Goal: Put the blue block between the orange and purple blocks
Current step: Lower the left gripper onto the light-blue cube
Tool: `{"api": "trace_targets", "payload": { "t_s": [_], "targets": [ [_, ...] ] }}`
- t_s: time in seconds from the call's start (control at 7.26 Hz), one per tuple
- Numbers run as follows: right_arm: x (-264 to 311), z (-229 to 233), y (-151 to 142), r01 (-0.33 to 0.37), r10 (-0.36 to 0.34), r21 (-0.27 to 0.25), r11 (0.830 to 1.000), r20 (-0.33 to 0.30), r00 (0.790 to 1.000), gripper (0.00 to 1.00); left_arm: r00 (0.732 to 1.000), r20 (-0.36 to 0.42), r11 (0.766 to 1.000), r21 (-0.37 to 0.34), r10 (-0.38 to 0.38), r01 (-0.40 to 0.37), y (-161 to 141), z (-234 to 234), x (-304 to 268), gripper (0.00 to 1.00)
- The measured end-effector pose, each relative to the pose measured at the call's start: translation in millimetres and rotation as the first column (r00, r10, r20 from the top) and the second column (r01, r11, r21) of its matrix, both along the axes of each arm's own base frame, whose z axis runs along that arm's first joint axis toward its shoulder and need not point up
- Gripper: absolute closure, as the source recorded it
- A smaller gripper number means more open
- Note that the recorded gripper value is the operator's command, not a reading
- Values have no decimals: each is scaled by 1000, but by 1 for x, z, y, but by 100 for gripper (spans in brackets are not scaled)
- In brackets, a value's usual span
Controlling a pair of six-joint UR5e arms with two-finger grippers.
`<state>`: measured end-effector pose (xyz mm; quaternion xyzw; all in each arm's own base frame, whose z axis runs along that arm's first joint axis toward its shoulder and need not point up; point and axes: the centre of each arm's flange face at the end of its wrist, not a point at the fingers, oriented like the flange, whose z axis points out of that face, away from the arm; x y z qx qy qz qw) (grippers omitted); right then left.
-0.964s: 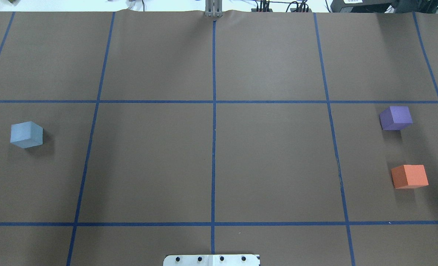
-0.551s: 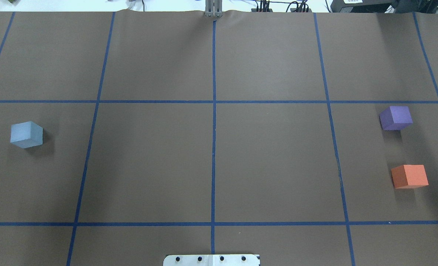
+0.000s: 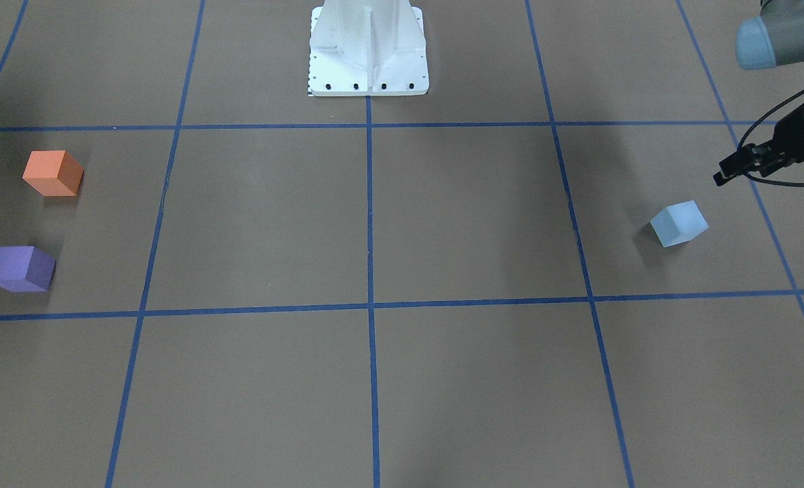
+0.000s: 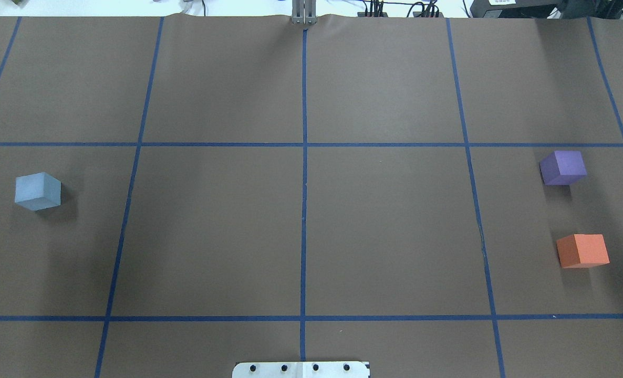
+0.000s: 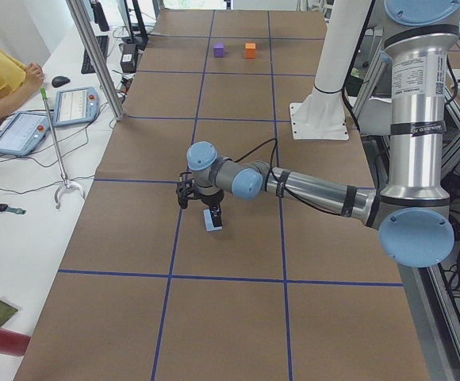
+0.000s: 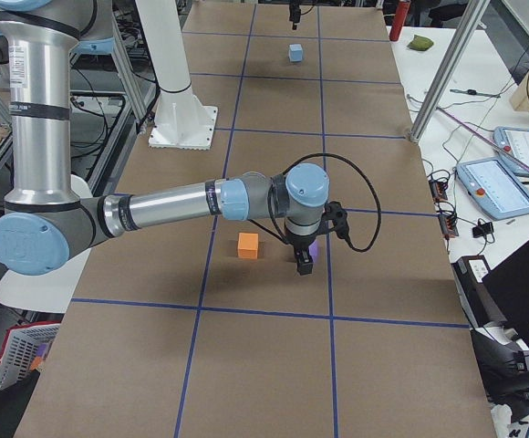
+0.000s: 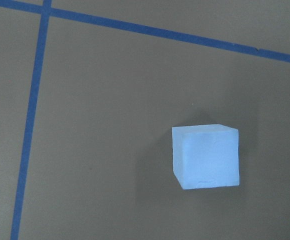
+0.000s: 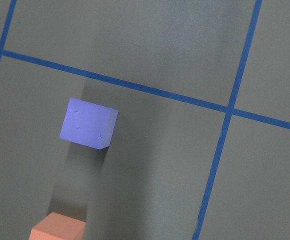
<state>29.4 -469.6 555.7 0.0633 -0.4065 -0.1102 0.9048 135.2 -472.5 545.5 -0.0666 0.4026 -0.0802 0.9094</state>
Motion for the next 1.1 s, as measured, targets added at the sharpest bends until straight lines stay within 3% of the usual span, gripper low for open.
{"api": "trace_targets", "payload": {
  "t_s": [0.55,1.1],
  "targets": [
    [-1,5,2,2,-2,-11,1000,14,1000,0,996,10,995,-41,-89,90,-4,-12,70,0],
    [-1,8,4,4,-3,-19,1000,16,1000,0,995,73,998,22,-67,66,-7,43,110,1]
  ]
}}
